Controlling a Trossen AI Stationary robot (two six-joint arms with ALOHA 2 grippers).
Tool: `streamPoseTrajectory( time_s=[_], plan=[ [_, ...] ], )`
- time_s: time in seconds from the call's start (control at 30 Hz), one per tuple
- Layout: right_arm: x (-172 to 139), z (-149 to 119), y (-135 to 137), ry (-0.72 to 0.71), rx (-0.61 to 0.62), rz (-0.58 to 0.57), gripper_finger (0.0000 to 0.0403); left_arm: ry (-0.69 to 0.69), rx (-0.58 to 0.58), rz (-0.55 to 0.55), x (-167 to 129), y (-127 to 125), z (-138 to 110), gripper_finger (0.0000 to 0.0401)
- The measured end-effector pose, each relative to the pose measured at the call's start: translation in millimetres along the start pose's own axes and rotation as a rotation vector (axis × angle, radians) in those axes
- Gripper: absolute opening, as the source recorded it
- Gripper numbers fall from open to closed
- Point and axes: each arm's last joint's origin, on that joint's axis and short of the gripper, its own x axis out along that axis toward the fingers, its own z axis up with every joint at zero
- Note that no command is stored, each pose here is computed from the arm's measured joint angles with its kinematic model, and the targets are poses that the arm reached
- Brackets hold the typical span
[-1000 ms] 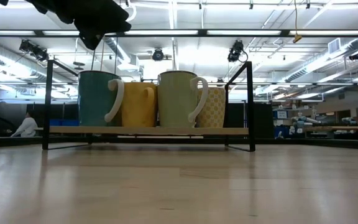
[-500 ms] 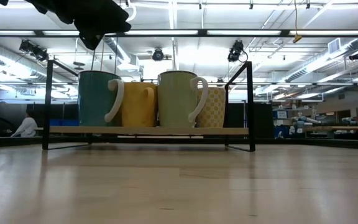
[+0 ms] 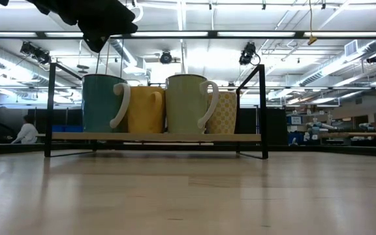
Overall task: Place coffee mugs
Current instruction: Put the blue patterned mug on the shelf
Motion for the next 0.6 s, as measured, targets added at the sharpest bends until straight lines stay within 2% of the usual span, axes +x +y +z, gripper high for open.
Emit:
streamPoseTrajectory(
  time_s=[0.6],
  plan=[
    [22.6,0.6,7.5,-0.038,0.01,-0.08,0.024,0.0,0.0,0.0,0.0,0.0,0.0,0.0112]
  ],
)
